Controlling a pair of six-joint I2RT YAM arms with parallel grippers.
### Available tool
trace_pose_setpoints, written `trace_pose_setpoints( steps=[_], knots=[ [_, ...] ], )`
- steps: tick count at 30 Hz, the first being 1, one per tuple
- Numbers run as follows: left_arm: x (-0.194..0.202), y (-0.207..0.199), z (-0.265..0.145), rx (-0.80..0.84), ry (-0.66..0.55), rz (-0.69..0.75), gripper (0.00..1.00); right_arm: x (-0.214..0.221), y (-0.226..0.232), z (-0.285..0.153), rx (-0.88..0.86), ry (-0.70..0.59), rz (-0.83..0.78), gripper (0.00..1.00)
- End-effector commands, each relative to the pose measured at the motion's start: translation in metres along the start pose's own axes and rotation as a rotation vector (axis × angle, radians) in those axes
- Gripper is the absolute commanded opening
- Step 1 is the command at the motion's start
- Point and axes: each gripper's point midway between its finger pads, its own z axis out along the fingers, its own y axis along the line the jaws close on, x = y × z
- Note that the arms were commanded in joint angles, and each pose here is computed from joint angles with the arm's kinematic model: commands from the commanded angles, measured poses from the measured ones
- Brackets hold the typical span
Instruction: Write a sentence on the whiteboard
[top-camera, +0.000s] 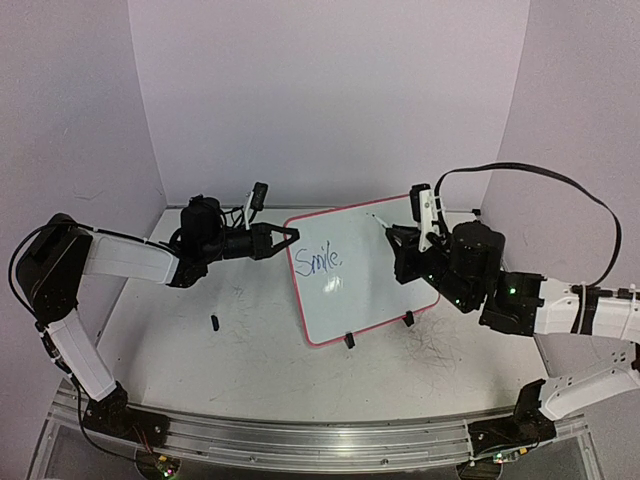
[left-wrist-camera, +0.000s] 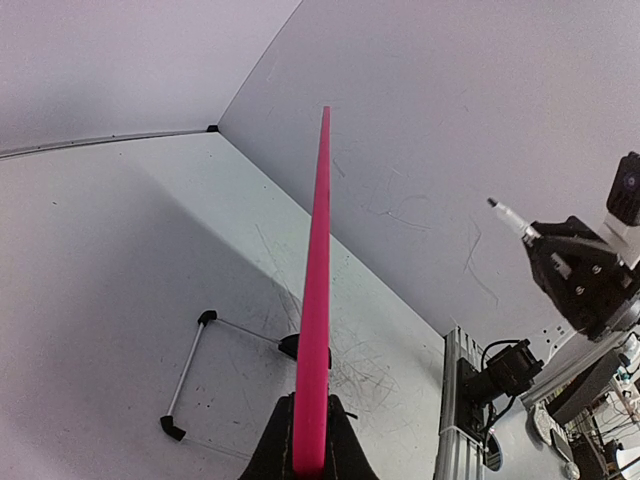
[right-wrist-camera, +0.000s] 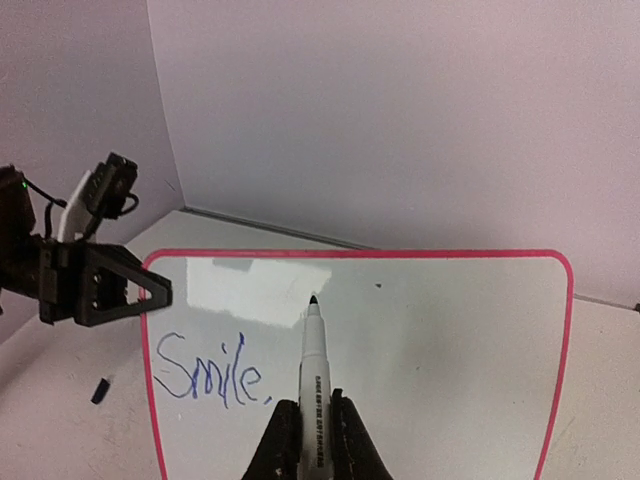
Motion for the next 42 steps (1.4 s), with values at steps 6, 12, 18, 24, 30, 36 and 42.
trace_pose_setpoints(
  steps=[6, 12, 18, 24, 30, 36, 42],
  knots=[
    [0.016, -0.011, 0.005, 0.01, 0.064, 0.053, 0.0, 0.012, -0.007, 0.012, -0.012, -0.043, -0.12, 0.0],
    [0.02, -0.014, 0.009, 0.01, 0.084, 0.064, 0.0, 0.033, 0.002, 0.016, -0.069, -0.02, -0.113, 0.0],
    [0.022, -0.015, 0.013, -0.011, 0.098, 0.085, 0.0, 0.046, 0.018, 0.018, -0.154, 0.007, -0.108, 0.0],
    [0.02, -0.011, 0.012, -0.038, 0.094, 0.098, 0.0, 0.054, 0.015, 0.023, -0.128, 0.018, -0.131, 0.0],
    [0.025, -0.002, 0.009, -0.091, 0.109, 0.05, 0.0, 0.05, 0.011, 0.019, -0.117, 0.003, -0.091, 0.0],
    [0.024, -0.004, 0.004, -0.104, 0.108, 0.073, 0.0, 0.053, 0.003, 0.022, -0.064, 0.034, -0.091, 0.0],
    [0.022, -0.007, 0.002, -0.095, 0.105, 0.096, 0.0, 0.057, 0.004, 0.025, -0.062, 0.056, -0.11, 0.0]
  ],
)
